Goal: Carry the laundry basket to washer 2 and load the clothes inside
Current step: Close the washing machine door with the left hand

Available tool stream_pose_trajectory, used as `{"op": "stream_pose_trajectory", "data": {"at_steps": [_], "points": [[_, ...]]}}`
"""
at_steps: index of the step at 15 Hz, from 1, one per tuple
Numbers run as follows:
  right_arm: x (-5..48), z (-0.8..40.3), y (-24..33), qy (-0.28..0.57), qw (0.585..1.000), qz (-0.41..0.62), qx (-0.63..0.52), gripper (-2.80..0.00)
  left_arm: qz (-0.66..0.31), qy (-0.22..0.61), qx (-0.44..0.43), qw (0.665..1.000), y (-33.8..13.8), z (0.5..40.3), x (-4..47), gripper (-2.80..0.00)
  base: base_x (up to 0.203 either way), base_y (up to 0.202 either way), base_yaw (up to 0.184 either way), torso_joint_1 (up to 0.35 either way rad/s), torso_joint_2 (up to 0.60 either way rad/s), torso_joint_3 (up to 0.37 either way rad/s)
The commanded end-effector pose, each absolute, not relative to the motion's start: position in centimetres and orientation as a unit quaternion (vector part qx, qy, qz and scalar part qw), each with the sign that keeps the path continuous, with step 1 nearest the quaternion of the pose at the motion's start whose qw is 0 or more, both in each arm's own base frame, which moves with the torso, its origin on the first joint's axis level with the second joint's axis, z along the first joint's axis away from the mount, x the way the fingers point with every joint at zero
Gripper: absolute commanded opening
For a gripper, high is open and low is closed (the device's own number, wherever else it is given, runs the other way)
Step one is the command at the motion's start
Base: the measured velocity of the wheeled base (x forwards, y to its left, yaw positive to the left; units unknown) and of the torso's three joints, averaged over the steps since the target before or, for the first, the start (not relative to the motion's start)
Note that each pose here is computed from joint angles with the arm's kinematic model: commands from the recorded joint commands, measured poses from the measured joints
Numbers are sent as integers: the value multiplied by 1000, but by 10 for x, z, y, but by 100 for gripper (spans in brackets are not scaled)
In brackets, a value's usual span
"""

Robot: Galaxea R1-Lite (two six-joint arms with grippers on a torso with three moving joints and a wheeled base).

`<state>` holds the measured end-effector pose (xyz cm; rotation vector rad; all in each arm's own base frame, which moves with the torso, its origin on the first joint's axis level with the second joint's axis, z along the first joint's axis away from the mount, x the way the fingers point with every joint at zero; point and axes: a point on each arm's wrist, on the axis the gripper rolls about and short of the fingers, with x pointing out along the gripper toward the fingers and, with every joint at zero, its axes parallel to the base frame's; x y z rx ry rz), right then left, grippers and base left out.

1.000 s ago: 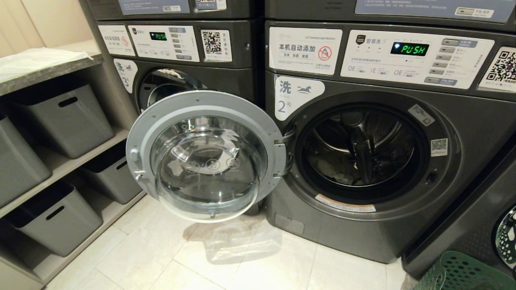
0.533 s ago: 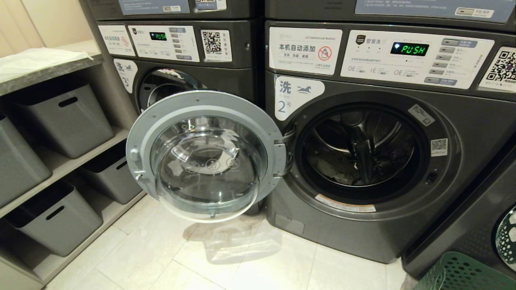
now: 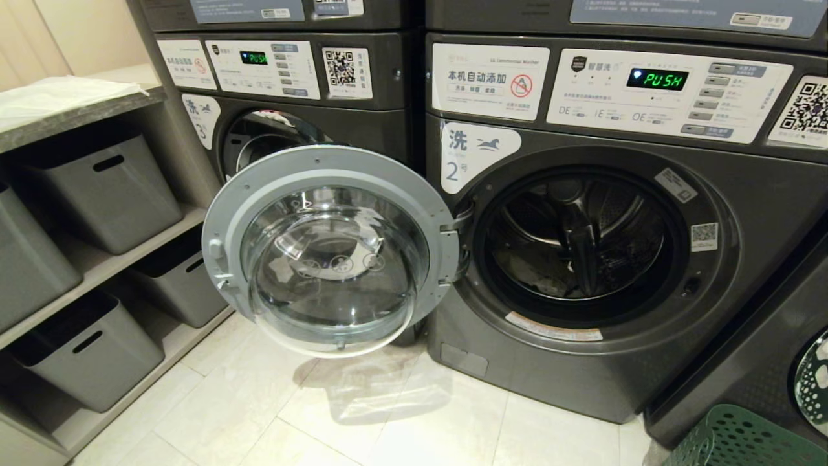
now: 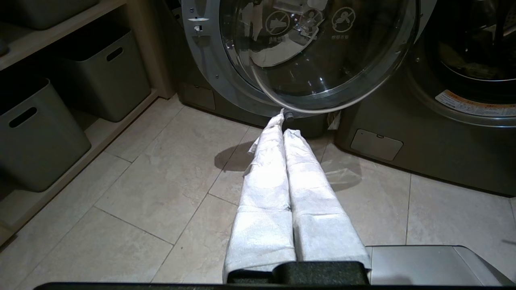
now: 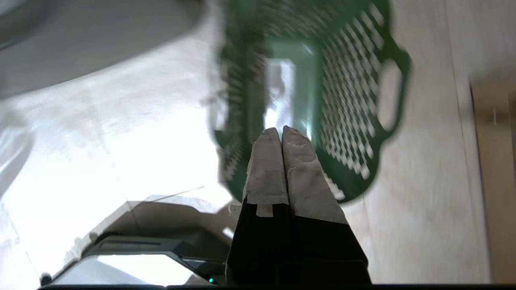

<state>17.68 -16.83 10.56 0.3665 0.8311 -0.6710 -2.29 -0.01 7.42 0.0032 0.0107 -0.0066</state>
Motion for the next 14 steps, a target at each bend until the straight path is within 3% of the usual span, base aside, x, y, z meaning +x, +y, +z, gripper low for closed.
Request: {"op": "stream_pose_trajectory", "data": {"at_steps": [1, 3, 6, 11, 14], "points": [[162, 158, -105, 301, 916, -244, 102, -280, -3, 6, 2, 1000, 0, 74, -23, -280, 0, 0, 0, 0, 0, 0], [149, 162, -38, 279, 955, -91, 47, -280, -3, 6, 2, 1000, 0, 74, -23, -280, 0, 0, 0, 0, 0, 0], [94, 128, 12, 286, 955, 81, -14, -280, -3, 6, 2, 1000, 0, 74, -23, -280, 0, 0, 0, 0, 0, 0], [26, 83, 8, 261, 944, 166, -110, -280, -4, 6, 2, 1000, 0, 74, -23, -280, 0, 0, 0, 0, 0, 0], [12, 79, 4, 221, 957, 148, -114, -280, -3, 6, 2, 1000, 0, 74, -23, -280, 0, 0, 0, 0, 0, 0]]}}
